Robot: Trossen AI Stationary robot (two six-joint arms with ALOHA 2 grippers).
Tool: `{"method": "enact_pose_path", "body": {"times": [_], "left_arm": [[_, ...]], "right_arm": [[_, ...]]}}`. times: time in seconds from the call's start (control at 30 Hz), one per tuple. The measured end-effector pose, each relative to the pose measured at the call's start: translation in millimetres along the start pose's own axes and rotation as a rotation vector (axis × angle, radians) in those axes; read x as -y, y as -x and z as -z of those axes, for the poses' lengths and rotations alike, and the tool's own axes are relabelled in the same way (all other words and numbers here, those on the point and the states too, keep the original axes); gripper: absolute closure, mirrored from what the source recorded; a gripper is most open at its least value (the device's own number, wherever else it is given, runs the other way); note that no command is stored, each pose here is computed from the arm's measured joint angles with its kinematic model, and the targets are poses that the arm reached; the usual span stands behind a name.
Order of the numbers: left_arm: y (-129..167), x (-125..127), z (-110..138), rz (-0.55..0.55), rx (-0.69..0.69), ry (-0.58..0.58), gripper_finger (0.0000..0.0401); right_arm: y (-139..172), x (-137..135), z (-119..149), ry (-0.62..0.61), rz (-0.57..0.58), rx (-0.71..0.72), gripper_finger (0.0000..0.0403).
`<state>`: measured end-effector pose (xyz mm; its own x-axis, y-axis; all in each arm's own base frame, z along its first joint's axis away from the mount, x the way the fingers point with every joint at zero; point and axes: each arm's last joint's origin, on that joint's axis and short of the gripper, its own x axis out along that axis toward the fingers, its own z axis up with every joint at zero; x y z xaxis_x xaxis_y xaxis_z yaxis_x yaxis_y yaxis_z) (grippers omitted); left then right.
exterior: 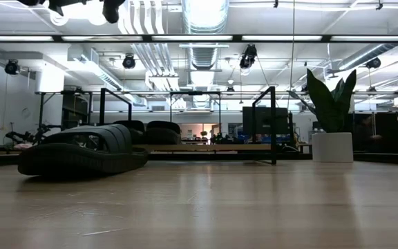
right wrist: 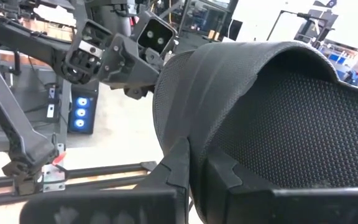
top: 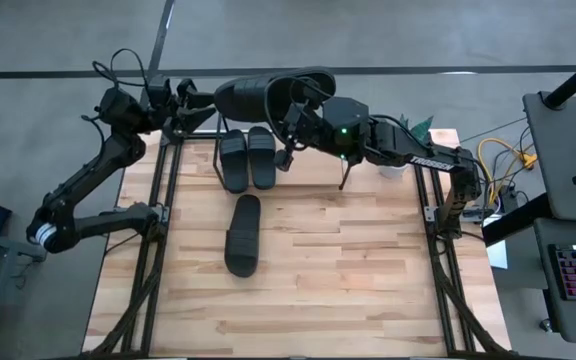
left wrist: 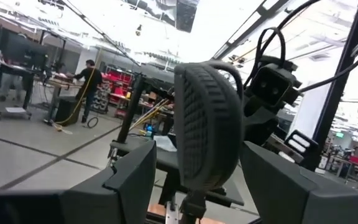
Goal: Pick and place slides into the shelf
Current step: Put the right black slide on the shelf
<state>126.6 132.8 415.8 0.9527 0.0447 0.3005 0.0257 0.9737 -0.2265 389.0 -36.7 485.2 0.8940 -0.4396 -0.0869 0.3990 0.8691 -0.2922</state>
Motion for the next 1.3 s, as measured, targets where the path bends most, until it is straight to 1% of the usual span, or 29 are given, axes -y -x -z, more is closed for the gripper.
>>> {"method": "enact_pose_path", "body": {"times": [0.13, 0.37, 0.5, 0.63, 0.7, 0.77, 0.83, 0.97, 1.0, 1.13, 1.2, 1.3], "left_arm": [[-6.2, -0.1, 0.3, 0.04, 0.021, -0.027, 0.0184], [-18.8, -6.8, 7.6, 0.072, 0.012, -0.008, 0.0184], [-23.6, -13.1, 12.4, 0.068, 0.0, 0.016, 0.0184], [-25.2, -16.4, 13.4, 0.039, 0.016, 0.019, 0.0188], [-25.9, -18.1, 14.2, 0.027, 0.018, 0.023, 0.0202], [-26.5, -19.2, 14.8, 0.02, 0.02, 0.026, 0.023], [-27.4, -21.0, 16.1, 0.018, 0.016, 0.031, 0.0268], [-28.9, -25.0, 18.2, -0.007, 0.019, 0.05, 0.0364], [-29.1, -25.8, 18.4, -0.016, 0.023, 0.073, 0.0375], [-30.6, -29.9, 19.5, -0.07, 0.057, 0.177, 0.0375], [-30.9, -31.0, 19.8, -0.085, 0.068, 0.225, 0.0375], [-31.0, -31.6, 19.6, -0.101, 0.087, 0.314, 0.0375]], "right_arm": [[-0.9, -0.6, 0.8, 0.001, -0.001, -0.002, 0.039], [-2.7, -2.1, 3.6, -0.005, -0.003, -0.012, 0.039], [-2.8, -2.4, 3.9, -0.005, -0.008, -0.013, 0.039], [-2.8, -3.2, 6.9, 0.003, -0.026, -0.041, 0.039], [-2.7, -3.5, 8.4, 0.009, -0.03, -0.055, 0.039], [-2.6, -3.8, 9.6, 0.014, -0.033, -0.066, 0.039], [-2.6, -4.1, 11.0, 0.028, -0.04, -0.079, 0.039], [-2.6, -4.1, 11.6, 0.049, -0.041, -0.085, 0.039], [-2.5, -4.1, 11.3, 0.048, -0.037, -0.083, 0.039], [-2.7, -3.1, 11.1, 0.066, -0.012, -0.085, 0.0386], [-1.6, -4.5, 10.5, 0.119, 0.017, -0.091, 0.0377], [1.8, -6.9, 6.8, 0.235, 0.062, -0.097, 0.0354]]}}
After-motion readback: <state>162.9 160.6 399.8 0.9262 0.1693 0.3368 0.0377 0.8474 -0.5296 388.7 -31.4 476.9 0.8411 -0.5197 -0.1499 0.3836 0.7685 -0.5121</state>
